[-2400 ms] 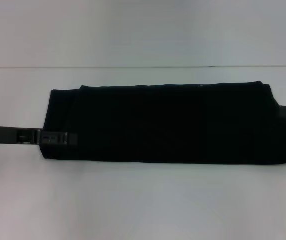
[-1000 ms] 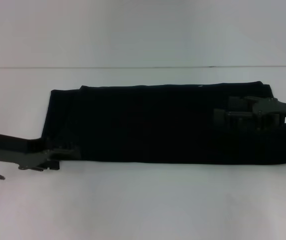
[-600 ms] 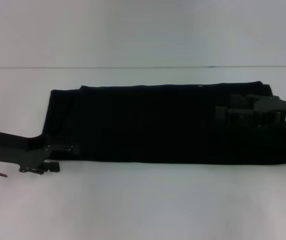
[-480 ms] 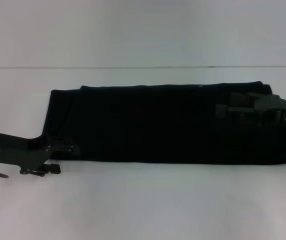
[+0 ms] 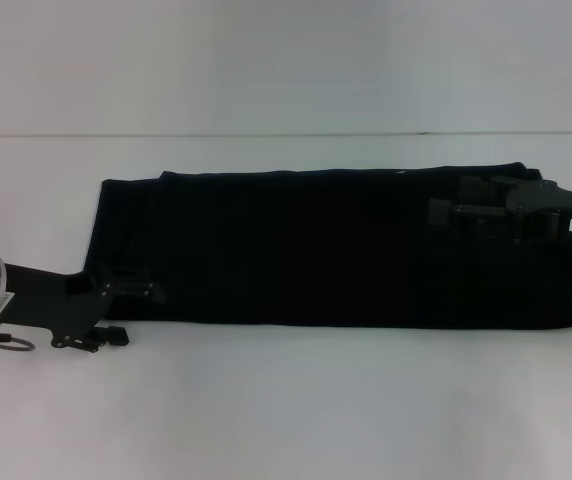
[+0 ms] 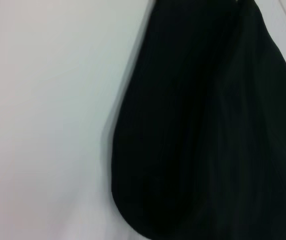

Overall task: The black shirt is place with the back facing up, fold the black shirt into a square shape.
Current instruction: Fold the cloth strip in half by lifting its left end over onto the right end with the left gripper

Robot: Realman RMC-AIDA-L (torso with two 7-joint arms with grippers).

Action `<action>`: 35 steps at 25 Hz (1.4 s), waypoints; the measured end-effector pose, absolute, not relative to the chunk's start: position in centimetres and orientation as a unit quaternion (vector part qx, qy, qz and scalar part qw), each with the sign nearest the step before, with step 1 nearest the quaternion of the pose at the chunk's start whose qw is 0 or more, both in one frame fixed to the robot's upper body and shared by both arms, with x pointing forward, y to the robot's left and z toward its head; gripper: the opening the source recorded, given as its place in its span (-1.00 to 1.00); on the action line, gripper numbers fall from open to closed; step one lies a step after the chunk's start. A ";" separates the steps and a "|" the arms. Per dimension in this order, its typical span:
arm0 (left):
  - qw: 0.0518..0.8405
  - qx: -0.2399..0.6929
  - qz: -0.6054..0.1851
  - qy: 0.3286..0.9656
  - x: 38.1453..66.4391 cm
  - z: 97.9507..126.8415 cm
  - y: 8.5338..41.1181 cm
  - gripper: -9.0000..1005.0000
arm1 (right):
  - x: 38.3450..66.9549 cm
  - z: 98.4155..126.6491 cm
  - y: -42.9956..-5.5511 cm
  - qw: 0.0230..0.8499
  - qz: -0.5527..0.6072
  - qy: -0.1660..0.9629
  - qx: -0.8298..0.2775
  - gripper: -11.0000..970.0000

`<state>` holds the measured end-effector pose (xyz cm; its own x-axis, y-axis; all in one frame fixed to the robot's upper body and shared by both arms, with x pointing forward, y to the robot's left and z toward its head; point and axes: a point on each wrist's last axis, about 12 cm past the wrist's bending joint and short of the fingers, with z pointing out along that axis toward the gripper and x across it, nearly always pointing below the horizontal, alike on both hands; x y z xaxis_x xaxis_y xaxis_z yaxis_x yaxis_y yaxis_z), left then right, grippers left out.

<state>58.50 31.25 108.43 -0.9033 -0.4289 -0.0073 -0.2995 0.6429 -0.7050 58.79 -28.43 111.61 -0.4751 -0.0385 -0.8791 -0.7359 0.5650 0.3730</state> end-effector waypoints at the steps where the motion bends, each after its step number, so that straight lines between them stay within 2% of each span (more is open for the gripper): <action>1: 0.089 -0.205 -0.370 0.902 58.6 108.4 31.3 0.67 | 58.8 111.6 -28.4 0.446 0.391 0.764 -0.253 0.94; 35: 0.117 -0.228 -0.344 0.903 59.1 108.0 32.1 0.66 | 58.6 111.7 -28.9 0.455 0.394 0.761 -0.243 0.93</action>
<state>59.15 32.10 107.99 -0.8686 -0.4926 -0.0539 -0.3323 0.6598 -0.6740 58.64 -28.94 111.73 -0.4680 -0.0111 -0.8836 -0.7287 0.5705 0.3788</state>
